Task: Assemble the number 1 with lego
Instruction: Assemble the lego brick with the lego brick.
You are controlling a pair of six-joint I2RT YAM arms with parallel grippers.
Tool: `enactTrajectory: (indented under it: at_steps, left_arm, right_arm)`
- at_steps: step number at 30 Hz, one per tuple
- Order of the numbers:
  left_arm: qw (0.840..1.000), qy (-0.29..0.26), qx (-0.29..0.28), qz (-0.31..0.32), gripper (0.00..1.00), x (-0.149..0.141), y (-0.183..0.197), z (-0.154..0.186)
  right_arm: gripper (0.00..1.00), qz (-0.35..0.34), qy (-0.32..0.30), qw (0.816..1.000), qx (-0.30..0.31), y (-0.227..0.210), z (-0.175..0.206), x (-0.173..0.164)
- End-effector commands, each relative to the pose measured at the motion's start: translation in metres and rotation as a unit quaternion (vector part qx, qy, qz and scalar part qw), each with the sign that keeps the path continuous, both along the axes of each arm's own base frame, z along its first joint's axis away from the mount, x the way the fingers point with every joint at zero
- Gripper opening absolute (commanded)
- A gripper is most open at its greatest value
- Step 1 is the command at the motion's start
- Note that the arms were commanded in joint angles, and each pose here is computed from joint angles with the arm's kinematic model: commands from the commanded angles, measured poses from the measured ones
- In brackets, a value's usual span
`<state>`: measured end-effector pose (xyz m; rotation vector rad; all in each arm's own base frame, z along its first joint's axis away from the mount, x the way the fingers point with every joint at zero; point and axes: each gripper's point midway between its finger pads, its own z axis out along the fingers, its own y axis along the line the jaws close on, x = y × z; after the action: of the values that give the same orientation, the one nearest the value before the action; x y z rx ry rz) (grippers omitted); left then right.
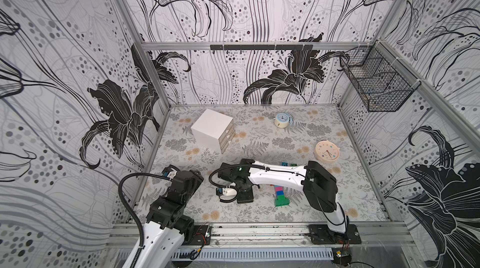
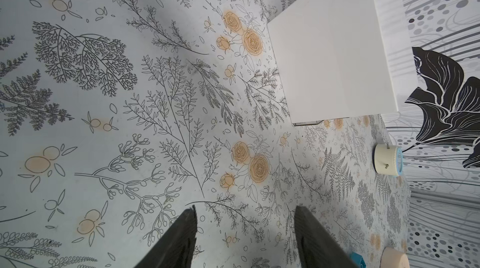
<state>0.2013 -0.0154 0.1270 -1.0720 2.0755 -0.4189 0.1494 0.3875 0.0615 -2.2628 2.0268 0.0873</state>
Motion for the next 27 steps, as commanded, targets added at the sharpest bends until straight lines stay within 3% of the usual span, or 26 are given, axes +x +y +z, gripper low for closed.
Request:
enactTrajectory:
  at_steps: [1, 3, 6, 9, 11, 13, 14, 17, 19, 27]
  left_arm:
    - [1.0, -0.016, 0.007, -0.007, 0.64, 0.005, 0.0, 0.014]
    - [1.0, -0.013, 0.004, -0.019, 0.64, 0.006, -0.004, 0.012]
    - [0.998, -0.006, -0.006, -0.056, 0.71, 0.01, -0.018, 0.007]
    - [0.993, 0.009, -0.026, -0.112, 0.75, 0.015, -0.04, -0.001]
    - [0.986, 0.019, -0.046, -0.162, 0.74, 0.019, -0.06, -0.005]
    - [0.976, 0.039, -0.063, -0.204, 0.74, 0.02, -0.076, -0.013]
    - [0.972, 0.051, -0.069, -0.221, 0.73, 0.02, -0.083, -0.017]
    - [0.961, 0.085, -0.073, -0.253, 0.72, 0.019, -0.094, -0.028]
    - [0.958, 0.096, -0.076, -0.26, 0.72, 0.02, -0.097, -0.031]
    - [0.965, 0.078, -0.085, -0.236, 0.71, 0.023, -0.093, -0.029]
  right_arm:
    - [0.69, -0.064, -0.006, 0.992, 0.109, 0.011, 0.062, 0.005]
    - [0.69, -0.111, -0.004, 0.984, 0.14, 0.007, 0.075, 0.008]
    - [0.68, -0.234, -0.005, 0.954, 0.188, 0.001, 0.085, 0.016]
    - [0.61, -0.4, 0.021, 0.895, 0.195, -0.011, 0.076, 0.022]
    - [0.56, -0.502, 0.049, 0.843, 0.185, -0.018, 0.069, 0.021]
    - [0.53, -0.561, 0.076, 0.805, 0.179, -0.02, 0.063, 0.017]
    - [0.52, -0.576, 0.085, 0.794, 0.176, -0.02, 0.059, 0.016]
    - [0.48, -0.6, 0.096, 0.777, 0.167, -0.019, 0.049, 0.015]
    - [0.46, -0.605, 0.102, 0.775, 0.153, -0.019, 0.041, 0.013]
    - [0.37, -0.62, 0.094, 0.771, 0.109, -0.023, 0.016, 0.012]
